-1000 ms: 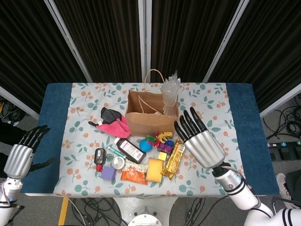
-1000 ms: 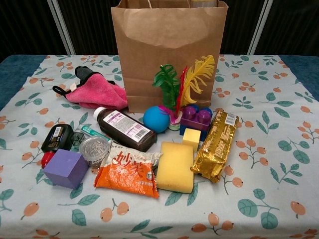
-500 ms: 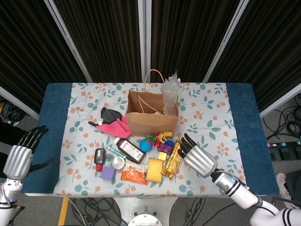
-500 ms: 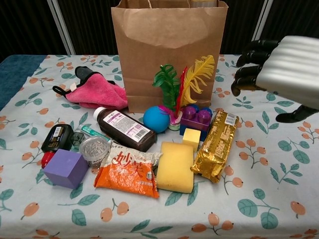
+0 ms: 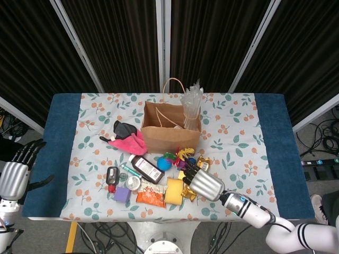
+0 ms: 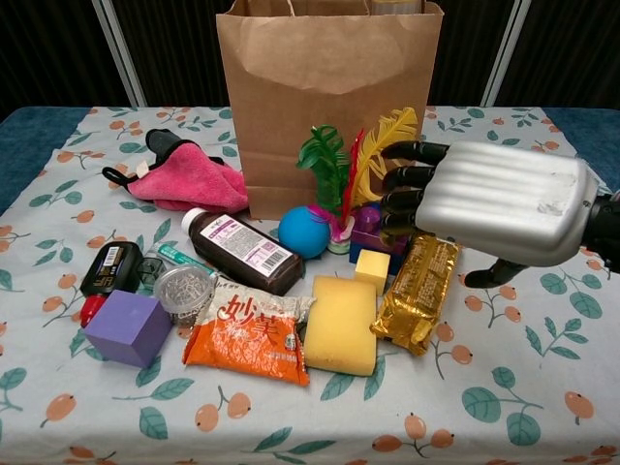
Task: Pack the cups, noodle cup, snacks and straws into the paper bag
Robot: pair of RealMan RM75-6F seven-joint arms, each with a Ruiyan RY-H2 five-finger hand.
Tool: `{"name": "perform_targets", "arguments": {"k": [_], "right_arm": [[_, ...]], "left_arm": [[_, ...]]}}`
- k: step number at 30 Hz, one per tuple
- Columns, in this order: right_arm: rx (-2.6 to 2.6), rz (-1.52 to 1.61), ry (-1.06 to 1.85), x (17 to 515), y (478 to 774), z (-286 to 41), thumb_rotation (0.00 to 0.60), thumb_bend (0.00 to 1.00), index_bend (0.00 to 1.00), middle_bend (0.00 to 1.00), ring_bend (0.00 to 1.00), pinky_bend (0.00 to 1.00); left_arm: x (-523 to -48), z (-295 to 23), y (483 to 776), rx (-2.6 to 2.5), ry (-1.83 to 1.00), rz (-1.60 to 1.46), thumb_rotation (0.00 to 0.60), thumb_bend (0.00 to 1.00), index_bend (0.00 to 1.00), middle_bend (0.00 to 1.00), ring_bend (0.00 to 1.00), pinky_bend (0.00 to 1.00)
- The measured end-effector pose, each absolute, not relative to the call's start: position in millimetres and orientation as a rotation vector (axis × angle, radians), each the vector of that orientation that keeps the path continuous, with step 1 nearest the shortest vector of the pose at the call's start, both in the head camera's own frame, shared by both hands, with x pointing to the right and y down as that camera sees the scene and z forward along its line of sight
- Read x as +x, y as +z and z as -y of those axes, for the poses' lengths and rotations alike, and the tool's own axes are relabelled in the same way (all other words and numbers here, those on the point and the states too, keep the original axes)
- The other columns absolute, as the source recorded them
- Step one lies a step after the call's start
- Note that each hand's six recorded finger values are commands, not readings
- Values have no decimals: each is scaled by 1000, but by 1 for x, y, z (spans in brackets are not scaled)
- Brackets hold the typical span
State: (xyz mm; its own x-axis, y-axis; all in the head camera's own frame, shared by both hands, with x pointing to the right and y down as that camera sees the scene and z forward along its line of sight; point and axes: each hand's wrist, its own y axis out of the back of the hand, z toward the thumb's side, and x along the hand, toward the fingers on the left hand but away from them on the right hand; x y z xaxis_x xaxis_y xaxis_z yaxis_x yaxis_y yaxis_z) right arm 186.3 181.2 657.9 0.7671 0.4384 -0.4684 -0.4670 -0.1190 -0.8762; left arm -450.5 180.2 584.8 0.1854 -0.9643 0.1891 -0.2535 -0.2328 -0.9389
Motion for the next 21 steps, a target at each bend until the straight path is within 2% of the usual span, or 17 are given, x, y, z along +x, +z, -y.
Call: {"name": "perform_targets", "arguments": {"k": [15, 21], "right_arm": [[-1530, -86, 777, 175, 684, -189, 600, 0, 303, 270, 142, 30], [-1527, -115, 803, 181, 691, -192, 600, 0, 331, 312, 176, 32]], "left_arm": [[-459, -178, 591, -1636, -1121, -1184, 600, 103, 177, 216, 149, 209], [-463, -179, 592, -1632, -1134, -1193, 600, 103, 177, 216, 149, 209]]}}
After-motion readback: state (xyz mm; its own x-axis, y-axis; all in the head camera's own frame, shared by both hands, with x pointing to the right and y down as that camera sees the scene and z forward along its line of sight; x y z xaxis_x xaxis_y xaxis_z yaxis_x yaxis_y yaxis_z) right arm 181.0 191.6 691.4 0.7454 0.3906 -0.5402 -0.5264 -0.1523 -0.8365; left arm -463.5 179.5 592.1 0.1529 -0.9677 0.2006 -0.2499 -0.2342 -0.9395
